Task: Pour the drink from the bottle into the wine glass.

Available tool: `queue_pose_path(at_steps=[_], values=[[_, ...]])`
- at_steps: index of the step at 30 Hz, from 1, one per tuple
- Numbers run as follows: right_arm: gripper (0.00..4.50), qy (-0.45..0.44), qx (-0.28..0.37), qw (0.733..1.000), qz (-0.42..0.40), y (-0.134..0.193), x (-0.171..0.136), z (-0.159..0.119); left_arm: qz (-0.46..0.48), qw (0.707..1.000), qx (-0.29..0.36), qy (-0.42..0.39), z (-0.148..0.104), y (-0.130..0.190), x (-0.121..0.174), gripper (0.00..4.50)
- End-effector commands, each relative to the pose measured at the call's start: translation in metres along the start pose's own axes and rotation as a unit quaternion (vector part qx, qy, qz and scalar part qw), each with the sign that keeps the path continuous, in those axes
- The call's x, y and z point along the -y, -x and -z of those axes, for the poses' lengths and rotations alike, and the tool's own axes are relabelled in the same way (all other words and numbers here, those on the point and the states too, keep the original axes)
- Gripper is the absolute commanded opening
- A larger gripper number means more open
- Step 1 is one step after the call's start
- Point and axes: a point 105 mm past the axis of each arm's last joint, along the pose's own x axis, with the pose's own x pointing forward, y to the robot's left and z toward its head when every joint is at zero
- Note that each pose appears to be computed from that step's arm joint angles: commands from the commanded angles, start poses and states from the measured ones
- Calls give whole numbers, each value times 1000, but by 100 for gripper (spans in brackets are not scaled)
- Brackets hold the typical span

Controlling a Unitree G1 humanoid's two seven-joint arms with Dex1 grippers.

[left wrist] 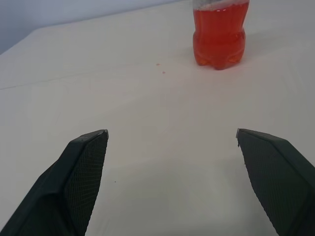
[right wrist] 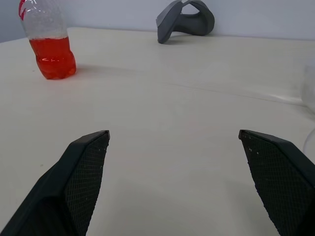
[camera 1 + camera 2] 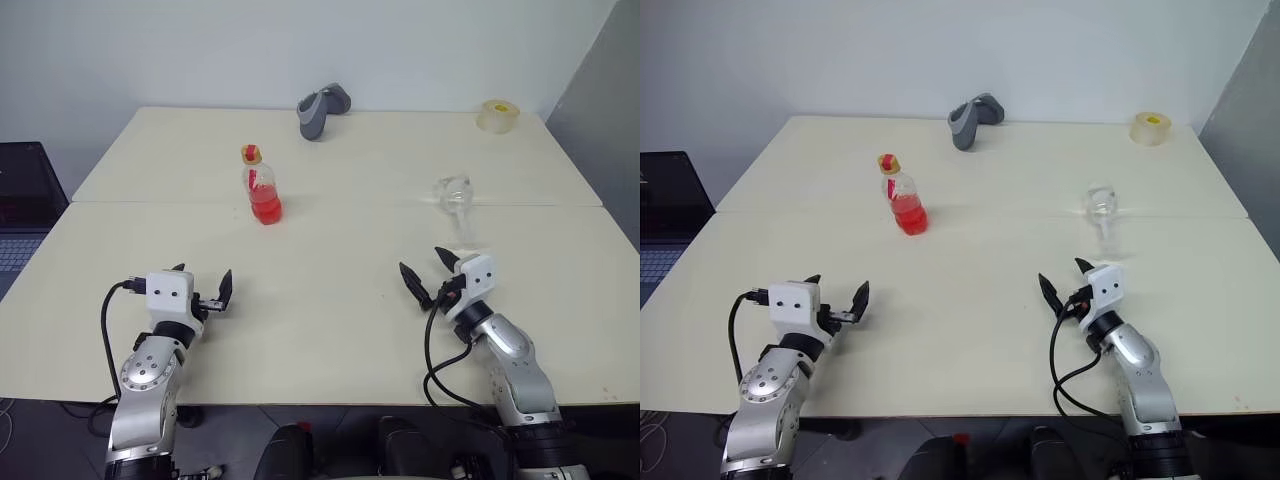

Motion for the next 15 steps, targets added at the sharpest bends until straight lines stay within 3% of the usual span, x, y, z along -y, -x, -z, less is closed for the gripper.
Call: queue_pose_path(at_steps=[1, 9, 15], values=[[450, 9, 24, 1000, 3, 0, 2, -12, 7, 999, 32, -10, -14, -1, 0, 448], [450, 10, 25, 1000, -5, -1, 0, -13, 10, 999, 37, -10, -15, -1, 2, 448], [450, 18, 30, 997, -62, 0, -17, -19, 30, 999, 45, 7, -19, -1, 9, 448]])
